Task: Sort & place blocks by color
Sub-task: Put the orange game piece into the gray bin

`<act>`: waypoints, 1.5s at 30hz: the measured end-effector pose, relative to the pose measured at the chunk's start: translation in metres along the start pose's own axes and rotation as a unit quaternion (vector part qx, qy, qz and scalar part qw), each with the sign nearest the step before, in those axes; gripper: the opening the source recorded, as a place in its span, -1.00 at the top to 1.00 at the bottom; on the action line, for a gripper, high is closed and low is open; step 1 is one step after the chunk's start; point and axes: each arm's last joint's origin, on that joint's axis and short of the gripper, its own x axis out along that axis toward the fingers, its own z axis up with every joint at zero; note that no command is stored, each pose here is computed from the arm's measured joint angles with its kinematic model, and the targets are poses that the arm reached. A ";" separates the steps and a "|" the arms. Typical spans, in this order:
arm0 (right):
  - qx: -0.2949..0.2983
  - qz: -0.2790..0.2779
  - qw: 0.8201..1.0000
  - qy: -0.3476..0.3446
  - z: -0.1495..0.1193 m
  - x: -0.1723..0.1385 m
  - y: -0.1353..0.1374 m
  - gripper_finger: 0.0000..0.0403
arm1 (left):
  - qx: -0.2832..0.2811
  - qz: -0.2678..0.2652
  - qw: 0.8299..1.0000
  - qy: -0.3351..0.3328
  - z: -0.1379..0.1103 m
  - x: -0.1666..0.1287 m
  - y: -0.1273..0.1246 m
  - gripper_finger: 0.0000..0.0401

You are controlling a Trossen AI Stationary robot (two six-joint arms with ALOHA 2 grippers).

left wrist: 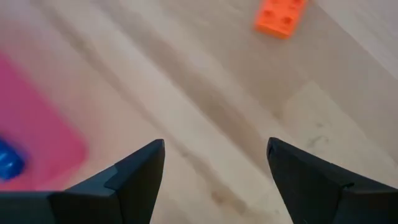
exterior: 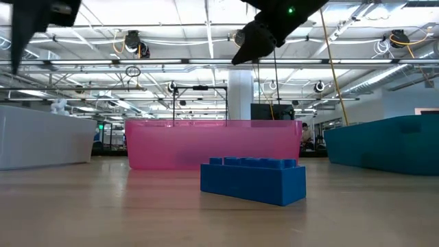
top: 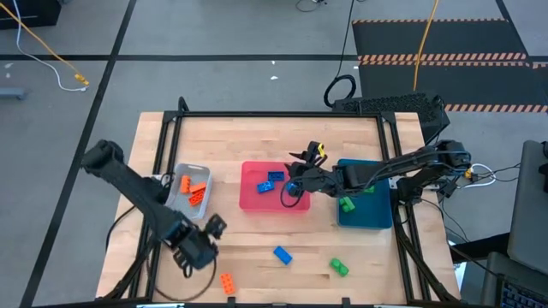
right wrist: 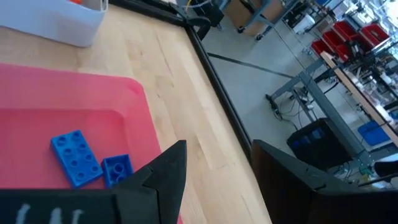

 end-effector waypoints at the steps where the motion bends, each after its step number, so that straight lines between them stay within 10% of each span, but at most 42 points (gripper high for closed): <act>1: -0.001 0.000 1.000 -0.003 0.001 -0.001 -0.001 0.13 | 0.011 -0.005 1.000 0.005 0.003 0.007 -0.005 -0.41; 18: 0.048 0.021 0.999 -0.011 0.004 -0.027 -0.005 0.13 | 0.079 -0.019 0.997 -0.009 0.066 0.036 -0.016 -0.41; 45: 0.153 0.163 0.970 -0.096 0.015 -0.108 0.057 0.13 | 0.079 -0.053 0.995 -0.013 0.079 0.086 -0.043 -0.41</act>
